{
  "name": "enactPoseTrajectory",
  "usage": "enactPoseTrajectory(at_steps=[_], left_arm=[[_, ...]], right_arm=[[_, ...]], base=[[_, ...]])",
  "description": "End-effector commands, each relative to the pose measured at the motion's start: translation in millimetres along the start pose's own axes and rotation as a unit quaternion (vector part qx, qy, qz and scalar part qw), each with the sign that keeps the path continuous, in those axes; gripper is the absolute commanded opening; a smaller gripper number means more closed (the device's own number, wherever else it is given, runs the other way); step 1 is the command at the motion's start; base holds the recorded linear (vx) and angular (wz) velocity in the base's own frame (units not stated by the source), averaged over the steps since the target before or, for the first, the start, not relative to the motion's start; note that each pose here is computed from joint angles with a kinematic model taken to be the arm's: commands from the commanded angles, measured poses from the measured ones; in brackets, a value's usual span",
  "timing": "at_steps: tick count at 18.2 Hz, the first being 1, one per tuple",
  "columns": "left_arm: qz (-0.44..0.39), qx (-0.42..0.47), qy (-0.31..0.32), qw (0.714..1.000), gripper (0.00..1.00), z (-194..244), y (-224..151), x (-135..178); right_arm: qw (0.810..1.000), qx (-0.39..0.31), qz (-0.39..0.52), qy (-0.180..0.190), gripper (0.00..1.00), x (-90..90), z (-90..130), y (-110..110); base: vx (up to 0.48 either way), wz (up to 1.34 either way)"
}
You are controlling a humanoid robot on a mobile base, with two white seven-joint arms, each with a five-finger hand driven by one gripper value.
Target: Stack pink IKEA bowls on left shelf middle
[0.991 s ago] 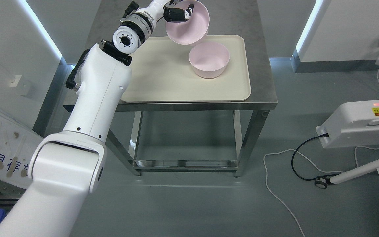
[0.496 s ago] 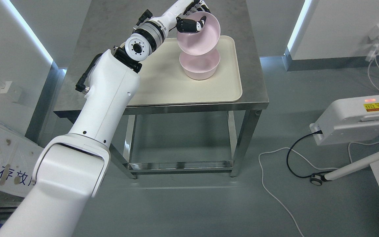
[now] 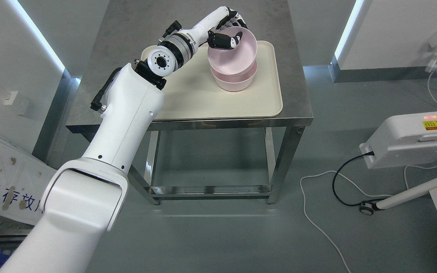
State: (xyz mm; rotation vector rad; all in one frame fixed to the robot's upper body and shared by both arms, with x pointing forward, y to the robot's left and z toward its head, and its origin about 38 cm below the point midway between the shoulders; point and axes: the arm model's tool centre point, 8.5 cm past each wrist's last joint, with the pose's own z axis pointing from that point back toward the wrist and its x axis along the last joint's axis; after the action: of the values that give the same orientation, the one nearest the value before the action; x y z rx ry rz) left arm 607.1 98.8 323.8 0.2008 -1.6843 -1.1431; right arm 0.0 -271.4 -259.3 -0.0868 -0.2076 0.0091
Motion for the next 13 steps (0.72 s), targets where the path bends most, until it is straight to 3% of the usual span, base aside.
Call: enactPoseTrajectory(at_steps=[1,9,10,12,13], left_arm=[[-0.004,-0.004,0.005,1.0,0.02,4.4,3.0,-6.8],[0.0,-0.007,0.016,1.0,0.08,4.4,1.3,-9.9],[0.0,-0.006,0.016,1.0,0.12,4.5,1.6,-10.0],[0.002,-0.004,0.015,1.0,0.39,4.6,3.2,-9.5],[0.006,-0.001,0.013,1.0,0.41,5.1,5.0,-9.1]], right_arm=[[1.0,-0.009,-0.001,-0.008,1.0,5.8,-1.2,-11.4],[1.0,-0.009,-0.001,-0.008,1.0,5.8,-1.2,-11.4],[1.0,-0.009,-0.001,-0.008,1.0,5.8,-1.2,-11.4],[1.0,-0.009,-0.001,-0.008,1.0,5.8,-1.2,-11.4],[1.0,-0.009,-0.001,-0.008,1.0,5.8,-1.2,-11.4]], base=[[0.0,0.0],[0.0,0.0],[0.0,0.0],[0.0,0.0],[0.0,0.0]])
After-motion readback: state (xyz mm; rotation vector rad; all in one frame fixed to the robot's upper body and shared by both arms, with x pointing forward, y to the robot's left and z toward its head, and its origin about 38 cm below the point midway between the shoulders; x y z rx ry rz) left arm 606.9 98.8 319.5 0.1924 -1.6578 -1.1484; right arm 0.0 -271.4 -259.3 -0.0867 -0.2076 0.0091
